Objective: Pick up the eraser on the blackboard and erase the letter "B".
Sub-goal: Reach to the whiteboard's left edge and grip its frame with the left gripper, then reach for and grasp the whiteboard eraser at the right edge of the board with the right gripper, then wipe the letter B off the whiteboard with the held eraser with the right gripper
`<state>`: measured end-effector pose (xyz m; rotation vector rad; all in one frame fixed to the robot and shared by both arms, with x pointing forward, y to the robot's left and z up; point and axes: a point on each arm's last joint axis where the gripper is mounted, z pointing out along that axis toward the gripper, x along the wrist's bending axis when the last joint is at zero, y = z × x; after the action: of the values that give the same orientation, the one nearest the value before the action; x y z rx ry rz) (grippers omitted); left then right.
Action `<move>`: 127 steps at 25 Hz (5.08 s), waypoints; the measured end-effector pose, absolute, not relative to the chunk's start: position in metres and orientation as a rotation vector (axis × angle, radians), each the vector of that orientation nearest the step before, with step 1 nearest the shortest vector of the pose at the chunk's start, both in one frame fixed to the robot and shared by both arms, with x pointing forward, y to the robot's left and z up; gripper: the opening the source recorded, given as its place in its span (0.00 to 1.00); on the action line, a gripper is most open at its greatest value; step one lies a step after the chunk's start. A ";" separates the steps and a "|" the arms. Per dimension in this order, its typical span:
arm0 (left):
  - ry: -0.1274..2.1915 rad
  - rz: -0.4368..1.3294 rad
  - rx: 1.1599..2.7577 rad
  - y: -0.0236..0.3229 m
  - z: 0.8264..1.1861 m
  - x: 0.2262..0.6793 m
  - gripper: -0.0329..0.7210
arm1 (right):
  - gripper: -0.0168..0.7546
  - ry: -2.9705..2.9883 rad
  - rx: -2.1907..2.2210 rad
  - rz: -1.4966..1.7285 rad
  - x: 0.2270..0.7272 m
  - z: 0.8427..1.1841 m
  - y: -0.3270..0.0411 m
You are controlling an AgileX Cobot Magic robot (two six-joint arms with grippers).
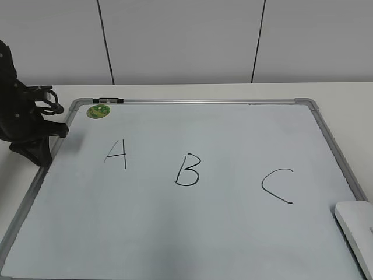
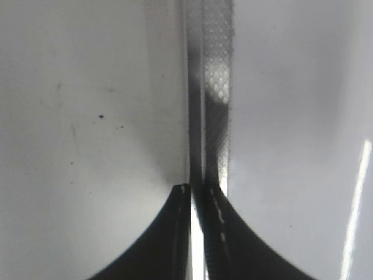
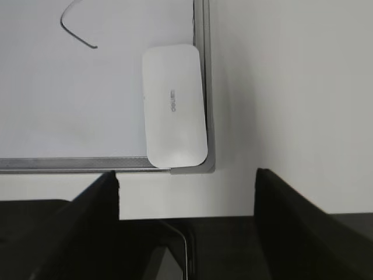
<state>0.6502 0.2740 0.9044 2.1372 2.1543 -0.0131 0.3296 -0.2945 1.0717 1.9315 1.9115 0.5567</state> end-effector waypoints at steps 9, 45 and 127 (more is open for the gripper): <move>2.155 -0.015 2.138 0.274 0.904 0.650 0.08 | 0.71 2.183 2.025 0.265 0.385 1.038 -0.289; 2.156 -0.020 2.133 0.274 0.904 0.650 0.09 | 0.89 2.263 2.151 0.123 0.479 0.952 -0.281; 2.160 -0.033 2.121 0.273 0.904 0.650 0.10 | 0.70 2.623 1.781 0.151 0.643 0.965 -0.117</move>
<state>0.6498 0.2727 0.9045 2.1210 2.1599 -0.0332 0.6425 -0.1174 0.9647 1.7811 2.6226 0.1514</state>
